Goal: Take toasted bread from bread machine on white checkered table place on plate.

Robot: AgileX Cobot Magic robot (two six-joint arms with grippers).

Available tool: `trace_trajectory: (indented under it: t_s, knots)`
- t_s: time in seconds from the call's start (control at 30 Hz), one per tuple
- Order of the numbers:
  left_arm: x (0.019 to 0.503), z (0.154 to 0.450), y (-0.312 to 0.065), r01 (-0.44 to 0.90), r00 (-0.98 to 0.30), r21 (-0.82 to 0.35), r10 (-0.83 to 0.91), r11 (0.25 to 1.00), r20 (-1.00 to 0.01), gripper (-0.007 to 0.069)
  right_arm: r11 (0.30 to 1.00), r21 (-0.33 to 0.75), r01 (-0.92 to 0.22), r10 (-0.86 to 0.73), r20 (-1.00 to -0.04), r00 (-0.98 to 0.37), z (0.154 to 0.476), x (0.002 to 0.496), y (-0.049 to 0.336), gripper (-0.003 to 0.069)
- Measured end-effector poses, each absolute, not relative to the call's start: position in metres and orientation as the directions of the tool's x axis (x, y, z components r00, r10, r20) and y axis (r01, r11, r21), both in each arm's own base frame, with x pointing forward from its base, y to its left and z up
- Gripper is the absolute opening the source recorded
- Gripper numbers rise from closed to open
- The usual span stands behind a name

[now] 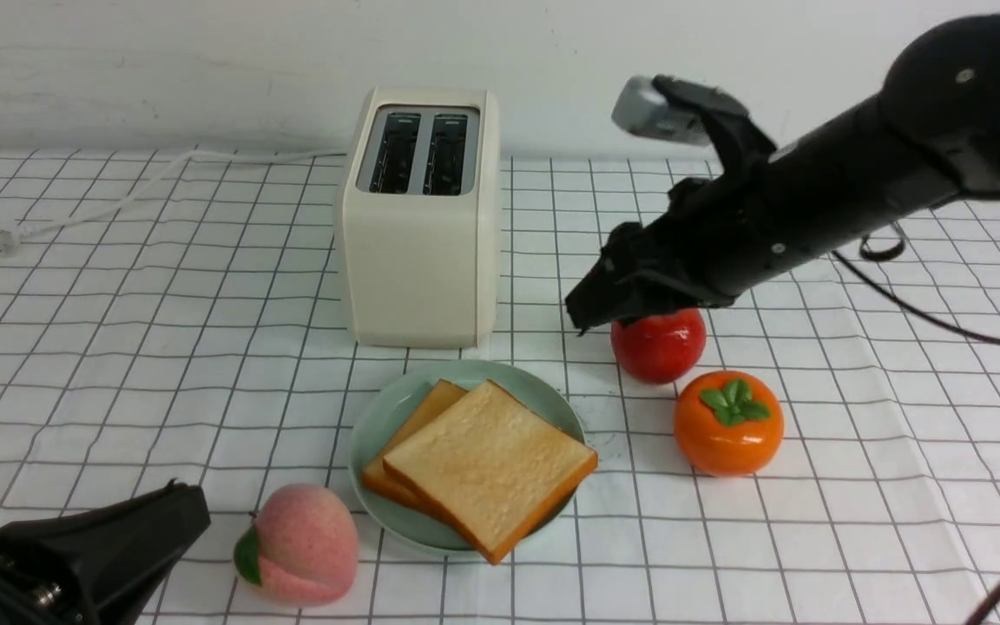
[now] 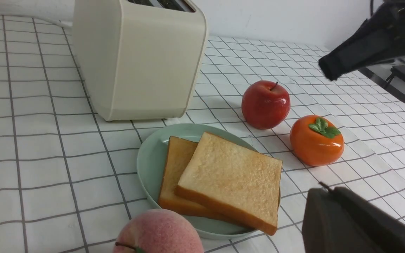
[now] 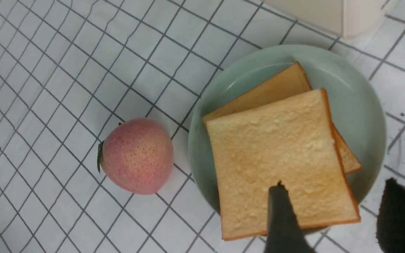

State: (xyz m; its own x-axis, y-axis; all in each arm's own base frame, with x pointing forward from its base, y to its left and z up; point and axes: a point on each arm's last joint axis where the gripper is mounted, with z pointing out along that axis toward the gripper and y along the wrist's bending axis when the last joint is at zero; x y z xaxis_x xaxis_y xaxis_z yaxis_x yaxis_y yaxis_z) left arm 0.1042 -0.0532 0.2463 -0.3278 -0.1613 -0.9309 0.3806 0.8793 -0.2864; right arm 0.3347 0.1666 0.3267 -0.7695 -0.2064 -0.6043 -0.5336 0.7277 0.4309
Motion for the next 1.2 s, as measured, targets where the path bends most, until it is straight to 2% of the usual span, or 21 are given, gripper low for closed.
trace_trajectory:
  t_s: [0.03,0.07,0.3,0.33,0.47,0.5,0.67,0.9,0.93,1.03,1.2]
  knots:
    - [0.104,0.246,-0.053,0.381,-0.328,-0.286,-0.161,0.879,-0.931,-0.0013,0.729,0.430,-0.533,-0.203,-0.608,-0.768,0.331,0.332,0.165,0.0328]
    - [0.105,0.249,-0.053,0.380,-0.320,-0.286,-0.165,0.880,-0.933,-0.0013,0.741,0.398,-0.541,-0.209,-0.629,-0.749,0.351,0.318,0.158,0.0251]
    - [0.109,0.270,-0.050,0.350,-0.259,-0.280,-0.195,0.894,-0.946,-0.0013,0.804,0.289,-0.520,-0.221,-0.667,-0.712,0.413,0.249,0.123,0.0008]
    - [0.109,0.271,-0.050,0.350,-0.258,-0.280,-0.195,0.894,-0.946,-0.0013,0.804,0.293,-0.518,-0.216,-0.667,-0.713,0.415,0.247,0.122,0.0008]
    - [0.104,0.281,-0.047,0.364,-0.209,-0.284,-0.219,0.887,-0.953,-0.0013,0.890,0.211,-0.404,-0.182,-0.648,-0.739,0.422,0.200,0.091,-0.0008]
    - [0.102,0.281,-0.047,0.366,-0.202,-0.284,-0.222,0.886,-0.954,-0.0013,0.894,0.208,-0.398,-0.179,-0.647,-0.741,0.422,0.198,0.090,-0.0008]
    - [0.080,0.297,-0.032,0.378,-0.061,-0.292,-0.291,0.879,-0.955,-0.0013,0.950,0.174,-0.258,-0.094,-0.630,-0.771,0.396,0.139,0.057,-0.0005]
    - [0.043,0.309,-0.014,0.431,0.121,-0.312,-0.397,0.847,-0.910,-0.0013,0.956,0.234,-0.177,0.018,-0.648,-0.761,0.347,0.071,0.032,-0.0003]
    - [0.042,0.308,-0.013,0.433,0.124,-0.317,-0.404,0.844,-0.907,-0.0013,0.955,0.241,-0.175,0.028,-0.659,-0.752,0.346,0.067,0.030,-0.0003]
    - [0.040,0.291,-0.012,0.435,0.100,-0.353,-0.434,0.829,-0.896,-0.0011,0.948,0.286,-0.144,0.104,-0.701,-0.705,0.318,0.039,0.019,-0.0003]
    - [0.048,0.259,-0.016,0.404,0.009,-0.382,-0.422,0.831,-0.907,-0.0010,0.930,0.346,-0.123,0.224,-0.800,-0.556,0.290,0.017,0.006,0.0000]
